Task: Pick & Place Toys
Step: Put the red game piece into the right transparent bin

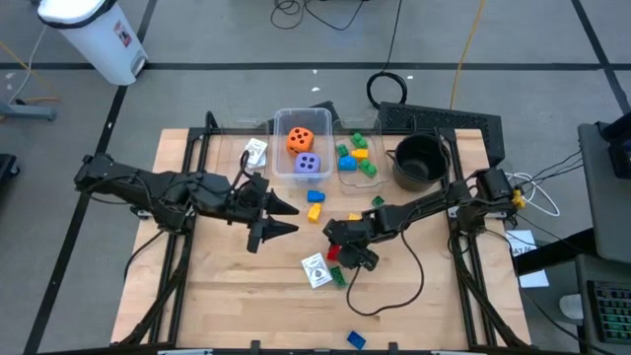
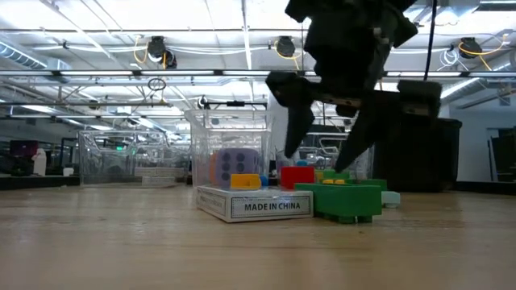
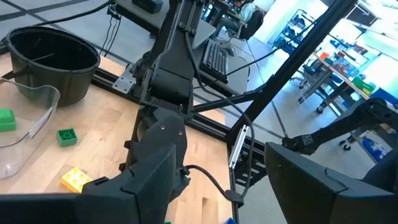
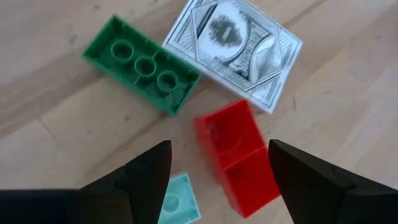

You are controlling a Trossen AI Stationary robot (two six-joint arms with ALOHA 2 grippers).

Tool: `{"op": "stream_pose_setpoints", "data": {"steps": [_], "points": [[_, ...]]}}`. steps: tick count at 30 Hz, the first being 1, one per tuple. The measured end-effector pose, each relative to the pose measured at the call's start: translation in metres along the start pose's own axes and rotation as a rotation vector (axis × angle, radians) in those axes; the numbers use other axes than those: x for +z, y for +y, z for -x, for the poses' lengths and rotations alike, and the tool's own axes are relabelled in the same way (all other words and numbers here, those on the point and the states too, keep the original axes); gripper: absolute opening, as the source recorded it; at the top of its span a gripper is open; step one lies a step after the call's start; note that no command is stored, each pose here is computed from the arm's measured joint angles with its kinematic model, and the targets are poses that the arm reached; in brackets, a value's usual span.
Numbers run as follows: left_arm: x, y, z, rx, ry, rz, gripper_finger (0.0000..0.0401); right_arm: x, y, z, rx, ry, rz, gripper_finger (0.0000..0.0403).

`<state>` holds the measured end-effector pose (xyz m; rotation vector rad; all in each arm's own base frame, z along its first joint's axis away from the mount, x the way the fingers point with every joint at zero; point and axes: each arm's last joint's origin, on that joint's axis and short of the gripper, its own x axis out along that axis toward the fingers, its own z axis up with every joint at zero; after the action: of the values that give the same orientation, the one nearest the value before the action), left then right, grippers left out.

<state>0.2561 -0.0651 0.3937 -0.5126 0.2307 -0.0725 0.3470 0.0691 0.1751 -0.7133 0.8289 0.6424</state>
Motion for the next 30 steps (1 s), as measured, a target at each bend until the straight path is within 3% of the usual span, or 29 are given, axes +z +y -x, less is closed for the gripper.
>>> {"op": "stream_pose_setpoints", "data": {"steps": [8,20,30], "points": [[-0.001,0.001,0.000,0.010,0.015,-0.002,0.0250,-0.005,-0.002,-0.016,-0.056,0.063,0.040,0.0258],[-0.001,0.001,0.000,0.011,0.016,0.005,0.0250,-0.012,0.002,-0.026,-0.012,0.097,0.027,0.0253],[-0.001,0.001,0.000,0.012,0.016,0.001,0.0250,-0.012,0.002,-0.026,-0.018,0.098,-0.067,0.0142]]}}
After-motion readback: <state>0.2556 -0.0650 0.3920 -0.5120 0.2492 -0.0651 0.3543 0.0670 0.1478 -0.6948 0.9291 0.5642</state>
